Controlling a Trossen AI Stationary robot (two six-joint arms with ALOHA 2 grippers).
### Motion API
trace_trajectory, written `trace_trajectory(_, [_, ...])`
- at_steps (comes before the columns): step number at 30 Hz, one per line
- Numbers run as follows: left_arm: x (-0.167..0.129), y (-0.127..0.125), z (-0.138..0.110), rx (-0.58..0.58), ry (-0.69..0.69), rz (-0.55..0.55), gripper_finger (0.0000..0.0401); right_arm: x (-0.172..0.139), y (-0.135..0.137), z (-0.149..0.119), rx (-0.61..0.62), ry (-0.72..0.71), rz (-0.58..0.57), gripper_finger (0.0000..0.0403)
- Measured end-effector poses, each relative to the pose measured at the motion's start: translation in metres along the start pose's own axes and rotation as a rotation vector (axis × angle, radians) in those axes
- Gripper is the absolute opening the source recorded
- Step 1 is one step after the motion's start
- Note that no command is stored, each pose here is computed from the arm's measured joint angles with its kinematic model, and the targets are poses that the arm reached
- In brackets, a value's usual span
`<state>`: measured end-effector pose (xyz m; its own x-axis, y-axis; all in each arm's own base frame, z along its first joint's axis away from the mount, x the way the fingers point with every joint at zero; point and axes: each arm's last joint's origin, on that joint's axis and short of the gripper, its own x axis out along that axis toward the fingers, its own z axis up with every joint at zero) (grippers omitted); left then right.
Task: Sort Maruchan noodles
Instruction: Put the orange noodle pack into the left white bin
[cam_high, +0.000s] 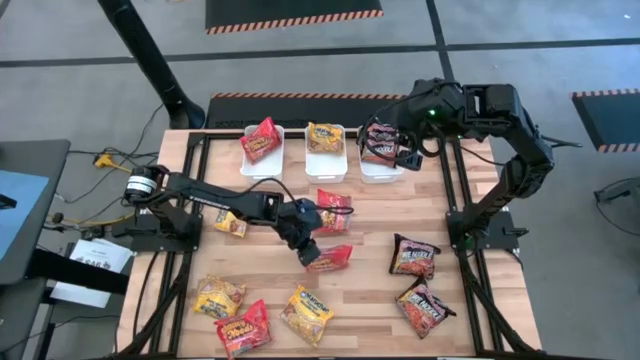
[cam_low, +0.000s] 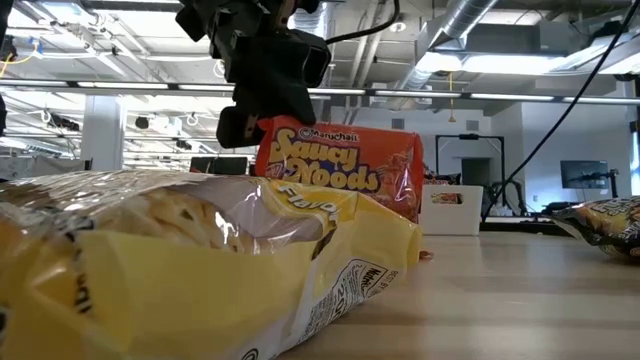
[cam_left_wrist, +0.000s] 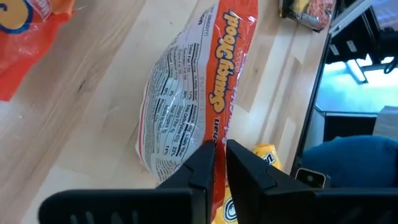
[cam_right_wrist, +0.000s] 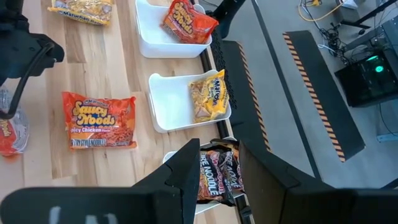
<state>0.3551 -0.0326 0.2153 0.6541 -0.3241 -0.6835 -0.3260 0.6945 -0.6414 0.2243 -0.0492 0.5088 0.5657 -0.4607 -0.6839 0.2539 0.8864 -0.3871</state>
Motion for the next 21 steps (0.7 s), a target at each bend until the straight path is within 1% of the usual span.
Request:
trace_trajectory(3, [0.0000, 0.0000, 0.0000, -0.008, 0.000, 0.000, 0.0037, 0.0000, 0.0000, 0.0000, 0.000, 0.000, 0.000, 0.0137])
trace_trajectory(8, [-0.0001, -0.0006, -0.0006, 0.027, 0.023, -0.023, 0.0046, 0.0000, 0.0000, 0.0000, 0.000, 0.000, 0.000, 0.0137])
trace_trajectory(13, [-0.0001, -0.0011, -0.0012, 0.049, 0.042, -0.044, 0.0079, 0.0000, 0.0000, 0.0000, 0.000, 0.000, 0.000, 0.0137])
trace_trajectory(18, [0.0003, 0.0002, -0.0010, 0.085, -0.004, 0.017, 0.0123, 0.0000, 0.0000, 0.0000, 0.000, 0.000, -0.001, 0.0137])
trace_trajectory(21, [0.0002, 0.0032, -0.0025, 0.081, -0.008, 0.069, 0.0138, 0.0000, 0.0000, 0.0000, 0.000, 0.000, -0.001, 0.0137])
